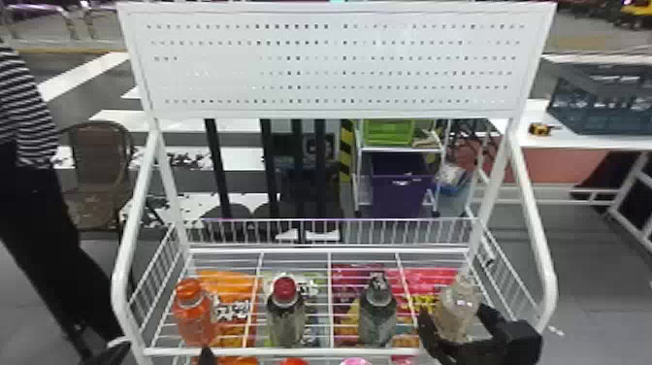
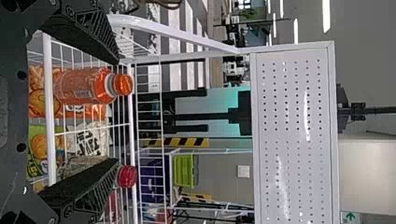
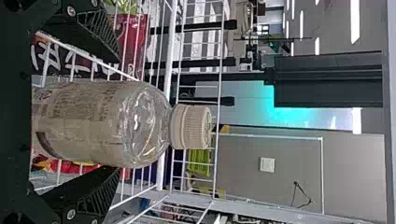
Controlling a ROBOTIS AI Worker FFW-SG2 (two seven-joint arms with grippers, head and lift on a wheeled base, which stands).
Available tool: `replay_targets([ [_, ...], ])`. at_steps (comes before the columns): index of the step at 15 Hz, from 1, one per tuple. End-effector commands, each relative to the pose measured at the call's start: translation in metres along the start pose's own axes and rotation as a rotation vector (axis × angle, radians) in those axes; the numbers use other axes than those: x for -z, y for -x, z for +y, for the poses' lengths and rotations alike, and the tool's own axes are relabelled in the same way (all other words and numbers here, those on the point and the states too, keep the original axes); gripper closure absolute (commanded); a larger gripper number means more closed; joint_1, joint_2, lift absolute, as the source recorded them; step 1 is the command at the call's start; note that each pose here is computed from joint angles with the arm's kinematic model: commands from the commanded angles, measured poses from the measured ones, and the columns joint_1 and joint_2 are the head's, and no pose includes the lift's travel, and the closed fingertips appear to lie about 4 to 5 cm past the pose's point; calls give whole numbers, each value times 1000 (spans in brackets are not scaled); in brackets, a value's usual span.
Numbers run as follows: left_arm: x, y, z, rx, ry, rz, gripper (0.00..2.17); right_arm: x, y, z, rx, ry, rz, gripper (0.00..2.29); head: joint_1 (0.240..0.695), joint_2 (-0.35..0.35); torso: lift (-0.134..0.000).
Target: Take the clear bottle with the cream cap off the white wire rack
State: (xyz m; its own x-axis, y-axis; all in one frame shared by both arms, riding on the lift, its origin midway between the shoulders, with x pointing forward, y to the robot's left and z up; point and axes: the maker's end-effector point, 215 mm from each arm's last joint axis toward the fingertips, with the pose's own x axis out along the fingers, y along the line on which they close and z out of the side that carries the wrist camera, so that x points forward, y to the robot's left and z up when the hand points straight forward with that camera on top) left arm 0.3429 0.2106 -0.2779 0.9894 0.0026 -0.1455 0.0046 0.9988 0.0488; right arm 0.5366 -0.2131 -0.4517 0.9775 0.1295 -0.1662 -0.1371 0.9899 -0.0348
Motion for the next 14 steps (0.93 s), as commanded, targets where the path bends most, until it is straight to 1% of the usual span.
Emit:
replay_targets([
  [1, 2, 0, -1, 1, 2, 2, 144, -2, 0, -2, 4, -2, 6, 252, 499, 0, 0],
  [2, 2, 0, -2, 3, 1, 2, 144, -4, 2, -3, 6, -1, 3, 745, 499, 0, 0],
  [3, 4, 1, -2, 5, 2, 7, 144, -9, 7, -2, 11, 2, -12, 1450, 499, 0, 0],
  [4, 4, 2, -4, 7, 4, 7, 144, -14, 13, -4, 26, 10, -20, 1693, 499, 0, 0],
  [7, -3, 3, -5, 11, 12, -14, 144, -44, 37, -8, 40, 17, -67, 1693, 499, 0, 0],
  [8, -8, 4, -6, 13, 16, -30, 144, -49, 49, -12, 47, 11, -60, 1693, 499, 0, 0],
  [12, -10, 5, -7, 18, 20, -42, 144, -93, 109, -29, 81, 36, -103, 1690, 499, 0, 0],
  [14, -15, 5, -8, 21, 23, -57, 144, -96, 143, -42, 103, 32, -70, 1690, 499, 0, 0],
])
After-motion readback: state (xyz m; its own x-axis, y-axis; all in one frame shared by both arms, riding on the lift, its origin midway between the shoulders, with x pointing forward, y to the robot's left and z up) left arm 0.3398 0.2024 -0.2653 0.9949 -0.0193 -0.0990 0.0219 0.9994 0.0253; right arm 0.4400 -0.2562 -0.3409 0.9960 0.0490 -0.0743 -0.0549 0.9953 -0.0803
